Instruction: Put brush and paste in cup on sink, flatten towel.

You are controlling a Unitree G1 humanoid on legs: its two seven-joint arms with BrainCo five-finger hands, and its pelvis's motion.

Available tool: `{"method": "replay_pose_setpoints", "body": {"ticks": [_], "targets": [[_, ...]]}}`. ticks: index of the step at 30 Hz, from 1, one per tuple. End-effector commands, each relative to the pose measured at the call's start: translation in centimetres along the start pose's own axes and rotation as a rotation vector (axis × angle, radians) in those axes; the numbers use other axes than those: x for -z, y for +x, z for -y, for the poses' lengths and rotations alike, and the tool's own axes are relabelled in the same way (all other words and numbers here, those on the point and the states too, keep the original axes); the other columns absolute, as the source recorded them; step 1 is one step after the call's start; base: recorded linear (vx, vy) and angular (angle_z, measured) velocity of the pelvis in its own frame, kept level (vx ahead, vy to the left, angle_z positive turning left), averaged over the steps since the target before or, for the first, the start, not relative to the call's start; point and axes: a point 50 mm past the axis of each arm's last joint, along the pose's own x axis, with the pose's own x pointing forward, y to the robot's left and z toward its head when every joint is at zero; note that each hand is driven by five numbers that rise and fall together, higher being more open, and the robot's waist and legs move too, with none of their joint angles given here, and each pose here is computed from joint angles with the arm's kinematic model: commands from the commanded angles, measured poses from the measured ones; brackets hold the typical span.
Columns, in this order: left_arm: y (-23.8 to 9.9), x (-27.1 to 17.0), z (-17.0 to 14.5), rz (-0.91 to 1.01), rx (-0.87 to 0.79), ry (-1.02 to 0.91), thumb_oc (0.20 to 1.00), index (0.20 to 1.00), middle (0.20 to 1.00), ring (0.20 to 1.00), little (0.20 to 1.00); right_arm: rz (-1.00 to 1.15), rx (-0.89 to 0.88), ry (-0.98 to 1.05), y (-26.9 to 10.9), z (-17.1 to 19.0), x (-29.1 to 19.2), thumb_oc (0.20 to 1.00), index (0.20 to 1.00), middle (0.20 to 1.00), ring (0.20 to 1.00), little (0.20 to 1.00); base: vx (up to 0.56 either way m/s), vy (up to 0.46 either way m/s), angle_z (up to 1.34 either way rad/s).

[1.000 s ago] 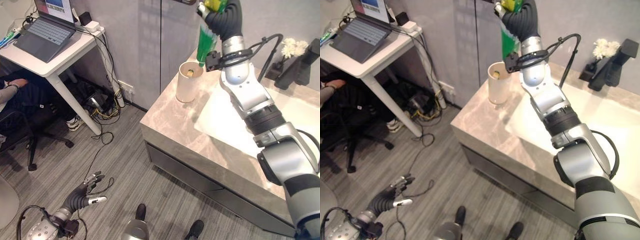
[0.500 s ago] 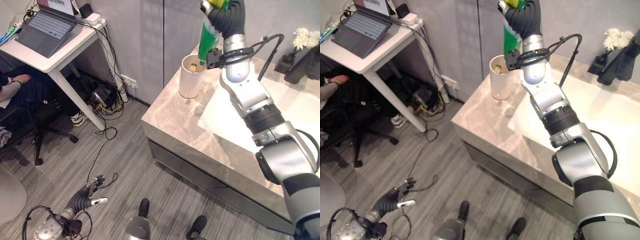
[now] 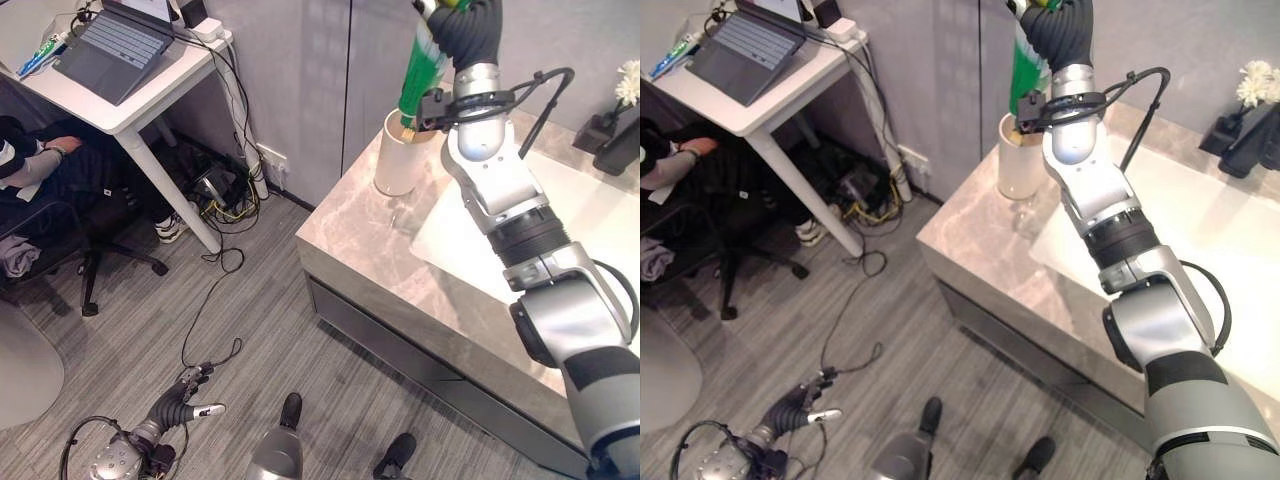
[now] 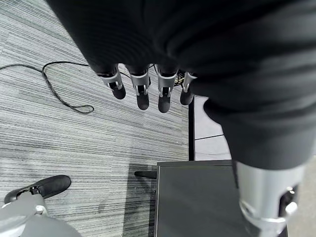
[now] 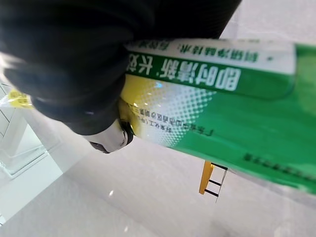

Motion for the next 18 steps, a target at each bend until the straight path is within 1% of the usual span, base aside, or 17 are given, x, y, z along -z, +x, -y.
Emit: {"method": "replay_pose_setpoints", "body": {"ticks": [1,5,14,18], "targets": [[0.2,-1.5,0.1,0.061,0.053,0.108,1.000,1.000,1.000,1.000,1.000,0.210,0.061,0.044,3.2,1.3,-5.5,0.200,0.200,0.200,0.200,0.200,0.01,0.034,-0.01],[0.2,-1.8,0.0,0.076,0.055,0.116,1.000,1.000,1.000,1.000,1.000,0.207,0.037,-0.007,3.0,1.1,-5.2,0.200,0.200,0.200,0.200,0.200,0.00,0.000,0.00],[0.3,-1.8,0.1,0.081,0.039,0.093,1.000,1.000,1.000,1.000,1.000,0.154,0.035,-0.016,3.0,1.1,-4.0,0.200,0.200,0.200,0.200,0.200,0.00,0.000,0.00],[0.4,-1.5,0.2,0.072,0.034,0.093,1.000,1.000,1.000,1.000,1.000,0.118,0.028,-0.054,2.8,1.0,-3.1,0.200,0.200,0.200,0.200,0.200,0.00,0.000,0.00]]}}
